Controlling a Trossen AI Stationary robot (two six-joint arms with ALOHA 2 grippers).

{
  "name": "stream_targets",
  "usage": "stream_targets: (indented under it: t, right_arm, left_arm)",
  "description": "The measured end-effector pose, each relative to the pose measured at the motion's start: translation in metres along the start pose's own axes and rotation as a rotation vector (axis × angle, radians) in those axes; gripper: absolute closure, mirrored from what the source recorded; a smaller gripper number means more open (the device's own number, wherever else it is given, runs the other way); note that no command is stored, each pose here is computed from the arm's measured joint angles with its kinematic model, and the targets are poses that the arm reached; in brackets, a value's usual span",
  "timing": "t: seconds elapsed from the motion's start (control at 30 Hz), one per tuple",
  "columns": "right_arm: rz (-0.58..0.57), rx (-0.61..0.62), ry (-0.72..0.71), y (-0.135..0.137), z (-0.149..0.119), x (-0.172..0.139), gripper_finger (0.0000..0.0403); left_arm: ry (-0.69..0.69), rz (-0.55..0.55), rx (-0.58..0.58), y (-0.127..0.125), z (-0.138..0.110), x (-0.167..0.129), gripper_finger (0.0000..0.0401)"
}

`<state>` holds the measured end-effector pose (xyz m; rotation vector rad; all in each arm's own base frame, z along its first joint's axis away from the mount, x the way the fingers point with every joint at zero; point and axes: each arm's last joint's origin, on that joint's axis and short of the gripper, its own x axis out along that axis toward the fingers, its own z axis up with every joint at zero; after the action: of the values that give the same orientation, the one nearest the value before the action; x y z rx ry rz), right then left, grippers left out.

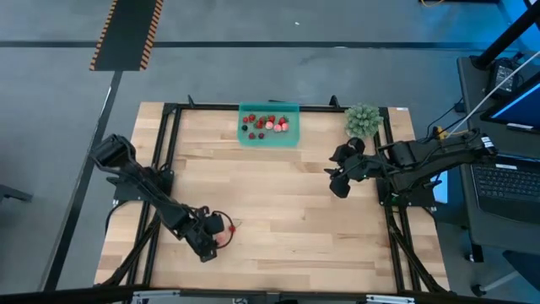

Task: Pick and placing Produce into tupperware
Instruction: Put the pink peach into the green container

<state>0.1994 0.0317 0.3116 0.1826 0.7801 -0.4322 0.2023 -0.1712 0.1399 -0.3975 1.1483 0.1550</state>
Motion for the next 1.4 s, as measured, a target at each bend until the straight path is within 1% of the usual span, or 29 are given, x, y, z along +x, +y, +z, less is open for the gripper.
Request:
stream_targets:
  t: [0.1,0.23,0.63,0.73,1.0,1.23,1.4]
  right_arm:
    - [-0.002,-0.002,0.003,0.001,0.0,0.001,0.0206]
    - [-0.004,-0.005,0.007,0.001,0.0,0.003,0.0206]
    - [-0.023,-0.026,0.042,0.007,-0.001,0.013,0.0206]
    - [-0.029,-0.033,0.052,0.008,-0.001,0.016,0.0206]
    - [-0.035,-0.042,0.063,0.01,-0.002,0.019,0.0206]
    - [-0.035,-0.042,0.063,0.01,-0.002,0.019,0.0206]
    - [-0.035,-0.042,0.063,0.01,-0.002,0.019,0.0206]
  left_arm:
    - [-0.029,0.01,0.003,-0.001,0.0,0.005,0.0176]
    - [-0.069,-0.005,0.029,-0.005,0.002,0.009,0.0175]
    - [-0.085,0.001,0.036,-0.005,0.004,0.012,0.019]
    - [-0.115,0.009,0.034,-0.005,0.005,0.012,0.0193]
    - [-0.127,0.014,0.032,-0.005,0.005,0.012,0.0194]
    - [-0.128,0.015,0.033,-0.005,0.005,0.012,0.0217]
    - [-0.127,0.017,0.033,-0.005,0.005,0.012,0.0249]
